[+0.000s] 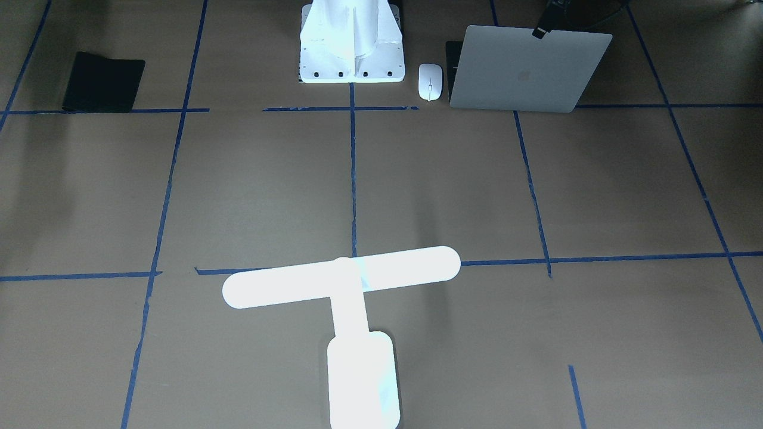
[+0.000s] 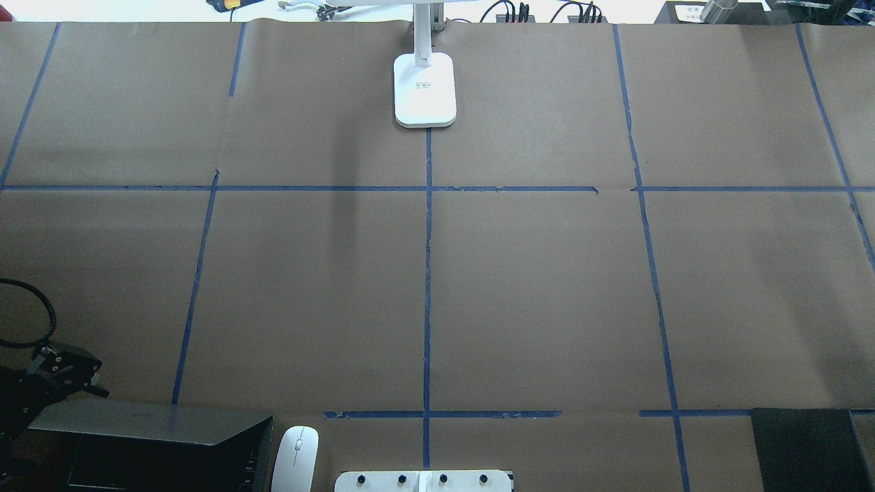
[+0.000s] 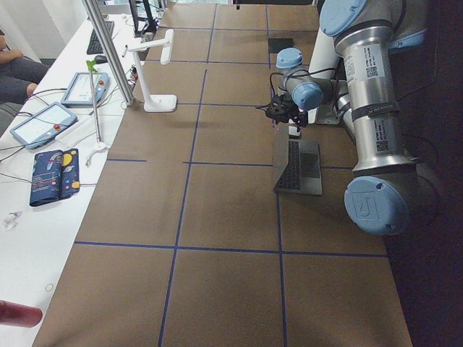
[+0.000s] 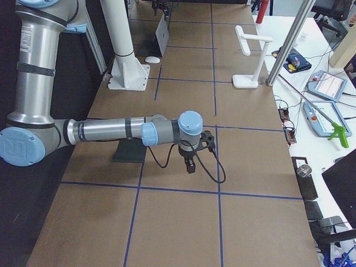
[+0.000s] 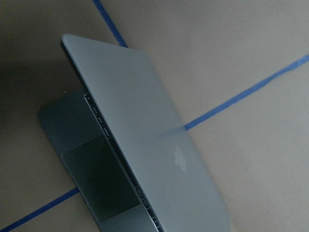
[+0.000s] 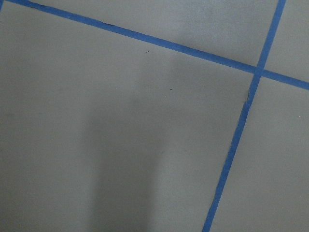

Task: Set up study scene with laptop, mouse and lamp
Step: 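Reach the left gripper down to the grey laptop's lid edge, then grip the laptop lid with the left gripper and drag it farther away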

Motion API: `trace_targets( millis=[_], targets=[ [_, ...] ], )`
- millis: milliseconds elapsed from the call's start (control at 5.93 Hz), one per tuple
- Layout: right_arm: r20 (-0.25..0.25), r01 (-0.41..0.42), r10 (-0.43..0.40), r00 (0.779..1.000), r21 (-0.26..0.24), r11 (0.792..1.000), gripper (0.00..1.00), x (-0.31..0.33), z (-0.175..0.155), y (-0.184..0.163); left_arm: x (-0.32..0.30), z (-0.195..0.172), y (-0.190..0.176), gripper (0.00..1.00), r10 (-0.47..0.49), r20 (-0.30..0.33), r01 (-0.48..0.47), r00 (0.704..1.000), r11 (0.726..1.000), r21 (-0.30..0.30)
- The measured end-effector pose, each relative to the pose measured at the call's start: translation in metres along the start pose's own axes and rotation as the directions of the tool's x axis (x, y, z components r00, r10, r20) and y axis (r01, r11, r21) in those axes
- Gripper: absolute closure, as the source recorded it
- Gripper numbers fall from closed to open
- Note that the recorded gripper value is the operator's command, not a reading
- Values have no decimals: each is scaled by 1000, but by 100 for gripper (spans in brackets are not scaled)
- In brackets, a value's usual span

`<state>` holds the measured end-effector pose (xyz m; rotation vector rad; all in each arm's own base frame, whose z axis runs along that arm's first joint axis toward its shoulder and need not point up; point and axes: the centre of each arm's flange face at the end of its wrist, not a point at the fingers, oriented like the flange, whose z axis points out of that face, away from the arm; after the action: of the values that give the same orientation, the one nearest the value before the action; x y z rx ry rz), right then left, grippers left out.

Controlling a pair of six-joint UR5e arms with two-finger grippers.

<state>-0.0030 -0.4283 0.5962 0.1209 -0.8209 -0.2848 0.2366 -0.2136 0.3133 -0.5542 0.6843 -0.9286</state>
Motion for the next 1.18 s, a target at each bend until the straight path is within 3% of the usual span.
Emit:
trace_targets(
  millis=[337,506,674,1011,1180],
  targets=[
    [-4,-3,3,1000,-1,1000,0,0,0,0,-8,21,11,3,-17,11,17,1000,999,45],
    [-5,-5,5,1000,-2,1000,0,1,1,0,-8,24,13,12,-30,10,30,999,998,53],
    [-5,-10,10,1000,-7,1000,0,4,3,1,-9,27,13,30,-44,12,43,999,997,57],
    [-5,-16,16,1000,-13,1000,0,7,7,2,-9,30,14,90,-71,16,70,997,996,58],
    [-4,-17,17,1000,-14,1000,0,8,7,2,-8,30,14,100,-81,15,80,997,995,58]
  ],
)
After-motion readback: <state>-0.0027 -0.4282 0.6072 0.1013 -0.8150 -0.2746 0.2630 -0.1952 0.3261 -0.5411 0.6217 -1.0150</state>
